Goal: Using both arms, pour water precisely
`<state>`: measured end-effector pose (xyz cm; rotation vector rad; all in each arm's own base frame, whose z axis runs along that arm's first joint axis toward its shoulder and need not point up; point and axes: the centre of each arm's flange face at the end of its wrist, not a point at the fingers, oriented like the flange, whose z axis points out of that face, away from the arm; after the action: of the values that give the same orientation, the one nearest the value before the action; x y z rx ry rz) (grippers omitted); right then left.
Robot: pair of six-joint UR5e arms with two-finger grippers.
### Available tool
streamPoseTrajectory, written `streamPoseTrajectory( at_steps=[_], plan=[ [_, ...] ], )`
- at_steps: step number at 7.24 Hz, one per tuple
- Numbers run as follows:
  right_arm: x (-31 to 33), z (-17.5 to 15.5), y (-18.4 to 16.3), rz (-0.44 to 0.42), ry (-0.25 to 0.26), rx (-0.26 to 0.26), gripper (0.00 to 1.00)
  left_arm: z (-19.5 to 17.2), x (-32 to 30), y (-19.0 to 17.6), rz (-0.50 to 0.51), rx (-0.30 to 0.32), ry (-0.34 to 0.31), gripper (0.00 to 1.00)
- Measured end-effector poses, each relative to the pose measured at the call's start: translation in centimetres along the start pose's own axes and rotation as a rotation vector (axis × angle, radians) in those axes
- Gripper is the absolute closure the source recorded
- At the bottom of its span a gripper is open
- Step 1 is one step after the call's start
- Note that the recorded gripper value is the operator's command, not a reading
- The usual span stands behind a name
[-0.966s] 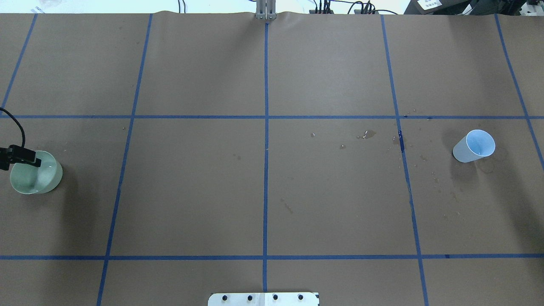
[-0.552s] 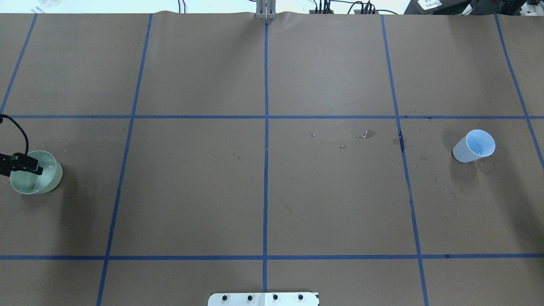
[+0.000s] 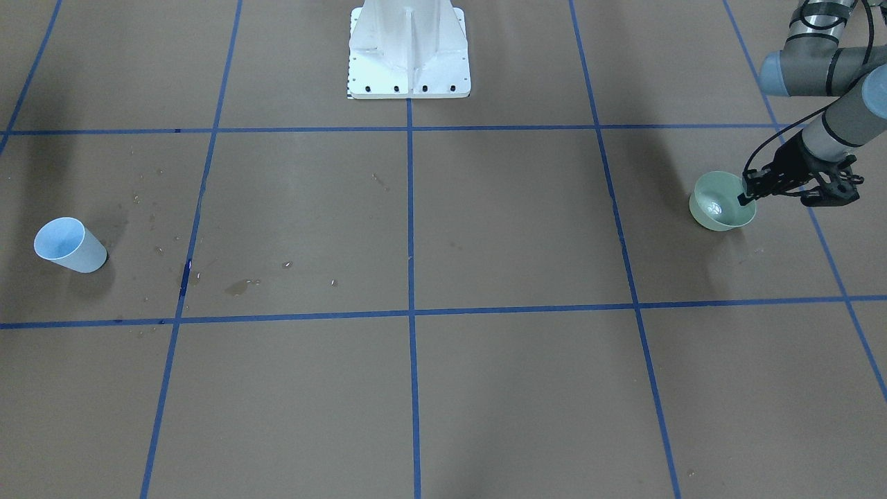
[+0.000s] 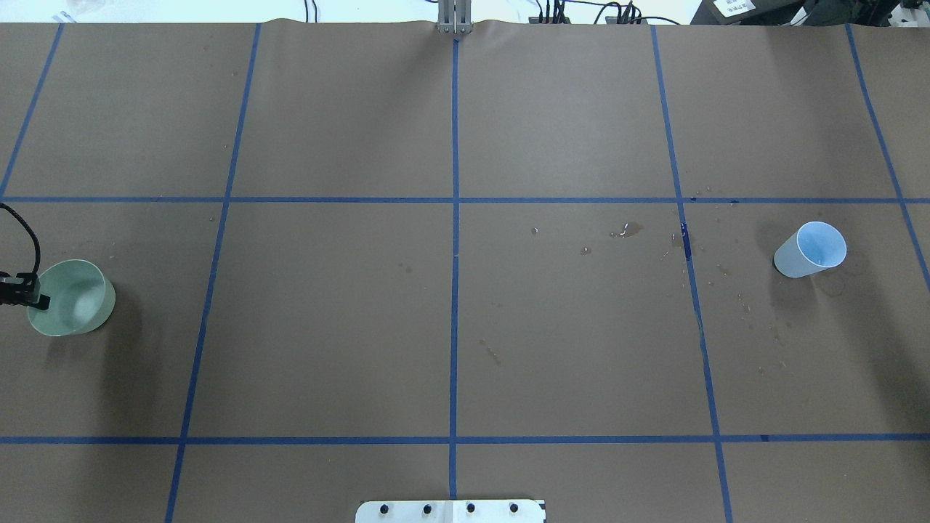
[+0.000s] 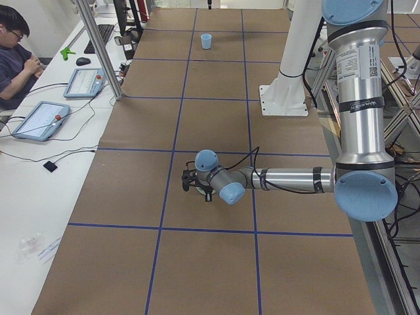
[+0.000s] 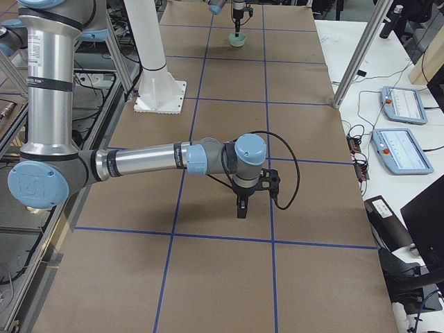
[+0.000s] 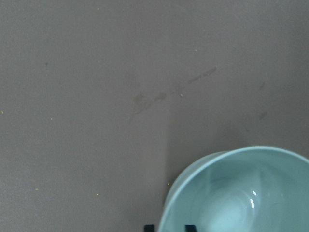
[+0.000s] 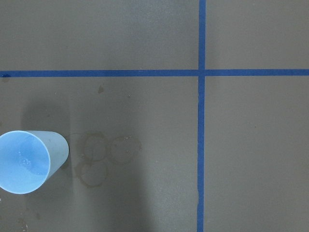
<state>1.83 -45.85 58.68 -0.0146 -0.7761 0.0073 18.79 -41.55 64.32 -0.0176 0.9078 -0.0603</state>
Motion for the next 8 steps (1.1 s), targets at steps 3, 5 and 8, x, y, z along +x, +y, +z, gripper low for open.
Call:
streamPoseTrajectory(
  at_steps=[3,5,8],
  plan=[
    [-0.2,-0.1,-0.2,-0.003,-0.001,0.002,0.01,-1.4,2.9,-0.1,0.002,-0.050,0.066,1.00],
    [-0.1,-0.1,-0.2,0.001,-0.001,-0.001,0.01,-3.4,8.0,-2.6,-0.009,-0.055,0.104,1.00],
    [-1.3,-1.1,-1.6,0.019,0.003,-0.019,0.01,-7.3,22.2,-9.9,-0.159,-0.032,0.140,1.00]
  ],
)
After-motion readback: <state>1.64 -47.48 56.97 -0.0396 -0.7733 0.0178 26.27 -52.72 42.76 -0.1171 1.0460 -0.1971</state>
